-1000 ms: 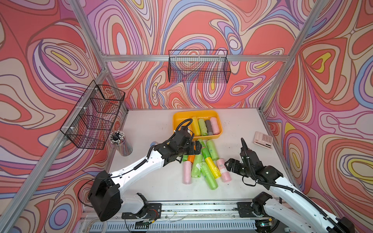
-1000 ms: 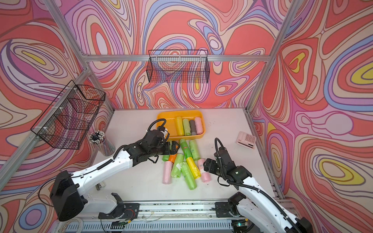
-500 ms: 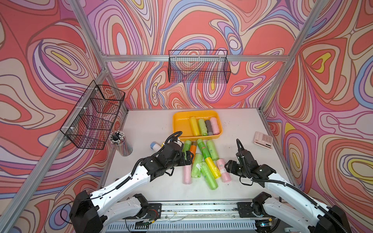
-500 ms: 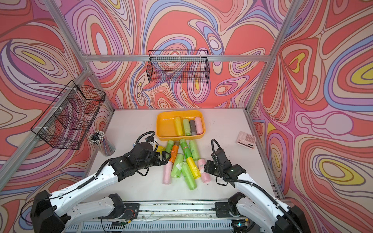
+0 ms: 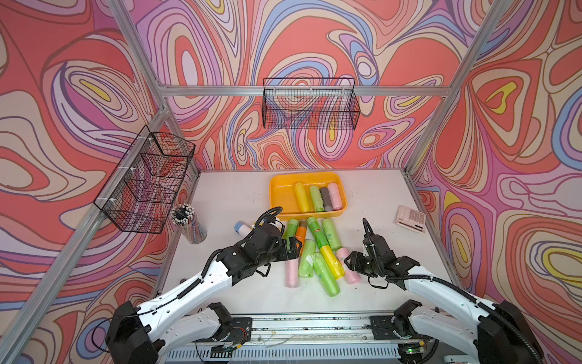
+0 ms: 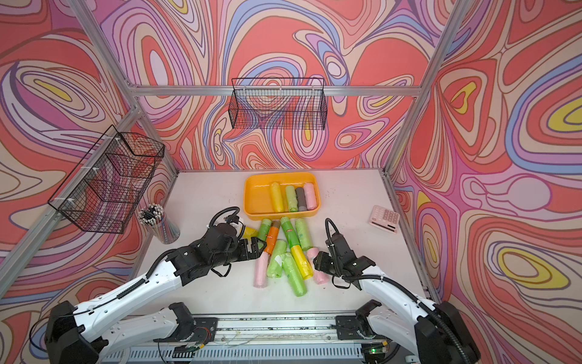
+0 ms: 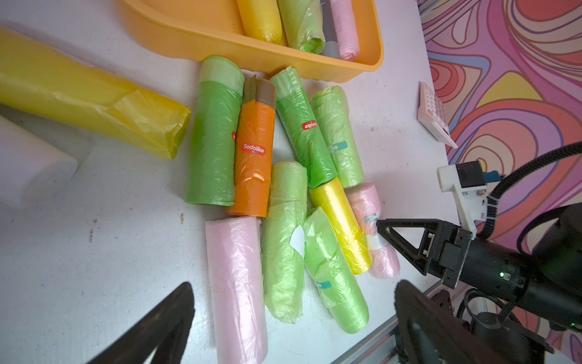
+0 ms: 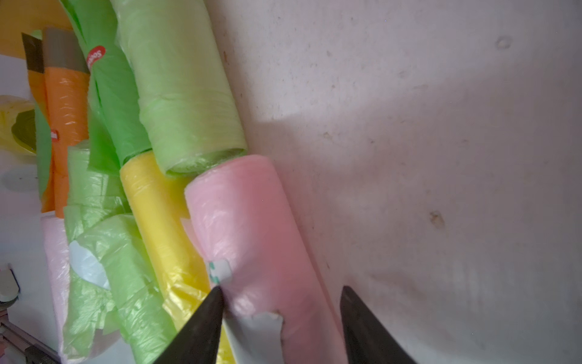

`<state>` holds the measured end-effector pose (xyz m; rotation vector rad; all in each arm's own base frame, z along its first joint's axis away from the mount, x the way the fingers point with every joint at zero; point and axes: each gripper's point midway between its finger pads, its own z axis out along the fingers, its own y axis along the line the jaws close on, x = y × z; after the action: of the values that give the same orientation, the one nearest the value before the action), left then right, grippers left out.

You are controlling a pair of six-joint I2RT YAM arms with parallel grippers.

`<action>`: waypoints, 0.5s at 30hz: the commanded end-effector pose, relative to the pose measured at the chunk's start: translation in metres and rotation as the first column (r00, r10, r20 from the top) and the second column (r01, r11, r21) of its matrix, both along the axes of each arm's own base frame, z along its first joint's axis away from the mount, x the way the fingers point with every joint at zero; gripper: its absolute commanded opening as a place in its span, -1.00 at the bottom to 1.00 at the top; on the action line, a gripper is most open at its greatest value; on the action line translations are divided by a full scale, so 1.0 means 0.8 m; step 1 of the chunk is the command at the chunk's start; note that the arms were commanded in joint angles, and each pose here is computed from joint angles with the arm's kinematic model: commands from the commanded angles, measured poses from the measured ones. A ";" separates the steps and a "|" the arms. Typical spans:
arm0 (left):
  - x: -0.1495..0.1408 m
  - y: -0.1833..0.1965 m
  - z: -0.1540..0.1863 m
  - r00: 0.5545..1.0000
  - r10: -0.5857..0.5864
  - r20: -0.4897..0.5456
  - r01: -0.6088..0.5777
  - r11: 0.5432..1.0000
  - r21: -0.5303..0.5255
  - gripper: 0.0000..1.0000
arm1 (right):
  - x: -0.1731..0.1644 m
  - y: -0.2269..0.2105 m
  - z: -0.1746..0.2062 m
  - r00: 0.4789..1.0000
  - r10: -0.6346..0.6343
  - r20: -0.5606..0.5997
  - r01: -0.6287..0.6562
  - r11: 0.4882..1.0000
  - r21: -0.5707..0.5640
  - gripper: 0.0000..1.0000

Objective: Put the roll of trash bags into the storage box
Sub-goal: Pick up the roll of trash bags from the center of the board.

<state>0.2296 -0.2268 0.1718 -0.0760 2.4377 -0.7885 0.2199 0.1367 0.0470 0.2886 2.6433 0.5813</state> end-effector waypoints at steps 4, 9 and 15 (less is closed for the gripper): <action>-0.007 0.002 -0.007 1.000 0.003 -0.021 -0.004 1.000 -0.015 1.00 | -0.013 -0.023 -0.029 0.998 -0.039 -0.048 0.035 0.996 -0.087 0.23; -0.009 0.004 -0.007 1.000 0.003 -0.017 -0.004 1.000 -0.021 1.00 | -0.012 -0.028 -0.028 0.997 -0.064 -0.039 0.059 0.993 -0.101 0.28; -0.014 0.008 -0.015 1.000 0.006 -0.022 -0.006 1.000 -0.023 1.00 | -0.009 -0.032 -0.037 0.996 -0.076 -0.056 0.068 0.989 -0.133 0.29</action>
<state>0.2217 -0.2216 0.1629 -0.0805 2.4479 -0.7994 0.2168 0.1219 0.0283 0.3233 2.6729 0.4632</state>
